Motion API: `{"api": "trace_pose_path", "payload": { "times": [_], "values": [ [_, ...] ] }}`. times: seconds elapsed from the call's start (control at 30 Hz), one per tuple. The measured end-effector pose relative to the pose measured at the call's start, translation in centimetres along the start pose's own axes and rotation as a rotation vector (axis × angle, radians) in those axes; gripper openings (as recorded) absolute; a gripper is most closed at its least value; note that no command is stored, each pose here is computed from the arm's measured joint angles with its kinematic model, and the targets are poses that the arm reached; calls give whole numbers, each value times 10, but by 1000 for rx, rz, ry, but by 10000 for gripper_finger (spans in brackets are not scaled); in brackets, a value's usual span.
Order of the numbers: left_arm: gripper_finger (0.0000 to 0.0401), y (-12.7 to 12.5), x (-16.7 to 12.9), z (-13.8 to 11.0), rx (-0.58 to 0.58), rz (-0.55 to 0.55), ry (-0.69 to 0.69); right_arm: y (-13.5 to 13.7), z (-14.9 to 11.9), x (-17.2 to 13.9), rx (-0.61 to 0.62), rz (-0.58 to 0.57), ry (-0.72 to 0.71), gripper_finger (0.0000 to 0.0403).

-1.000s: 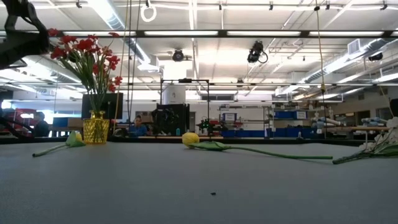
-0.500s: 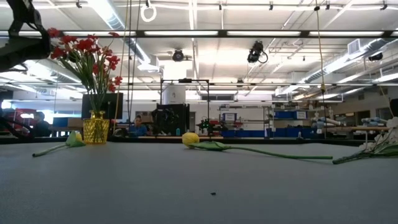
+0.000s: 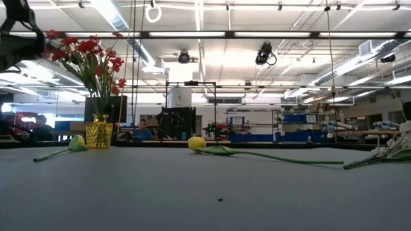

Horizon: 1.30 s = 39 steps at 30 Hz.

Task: Sort flowers into vase by color
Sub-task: Put the white flowers into the transparent vase

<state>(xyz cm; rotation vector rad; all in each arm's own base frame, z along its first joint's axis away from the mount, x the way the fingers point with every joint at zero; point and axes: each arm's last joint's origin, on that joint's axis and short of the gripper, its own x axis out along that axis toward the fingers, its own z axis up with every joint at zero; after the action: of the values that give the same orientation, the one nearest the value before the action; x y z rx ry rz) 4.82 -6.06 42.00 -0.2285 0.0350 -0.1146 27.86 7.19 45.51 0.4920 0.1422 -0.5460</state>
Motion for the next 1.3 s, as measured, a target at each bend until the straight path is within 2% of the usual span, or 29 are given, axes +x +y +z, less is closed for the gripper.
{"api": "trace_pose_path", "payload": {
  "times": [0.17,0.3,0.4,0.57,0.67,0.73,0.8,0.87,0.9,1.0,1.1,1.13,1.3],
  "values": [
    [204,0,12,2,-10,116,-34,-36,18,-14,66,-100,47,197],
    [200,-9,34,2,39,187,-46,-78,15,-19,209,-320,223,197],
    [199,-9,52,0,62,255,-51,-98,-1,-15,245,-469,390,197],
    [199,-5,71,-5,6,298,-27,-111,-29,4,266,-510,557,197],
    [199,-6,82,-10,-5,313,-3,-116,-45,16,306,-491,624,197],
    [199,-9,91,-7,-66,289,-41,-116,-54,22,359,-463,667,197],
    [199,-16,96,5,-140,179,-111,-115,-61,26,408,-432,710,197],
    [197,-22,93,13,-126,26,-98,-113,-67,29,433,-393,755,197],
    [195,-26,89,17,-106,-72,-77,-112,-70,30,440,-362,787,197],
    [178,-38,73,25,32,-475,-35,-104,-73,35,431,-173,881,197],
    [148,-43,62,25,136,-722,-27,-98,-71,41,457,-23,913,197],
    [136,-44,59,23,168,-762,-21,-98,-69,43,468,0,906,197],
    [69,-42,58,17,229,-763,34,-101,-62,49,528,20,866,197]
  ]
}}
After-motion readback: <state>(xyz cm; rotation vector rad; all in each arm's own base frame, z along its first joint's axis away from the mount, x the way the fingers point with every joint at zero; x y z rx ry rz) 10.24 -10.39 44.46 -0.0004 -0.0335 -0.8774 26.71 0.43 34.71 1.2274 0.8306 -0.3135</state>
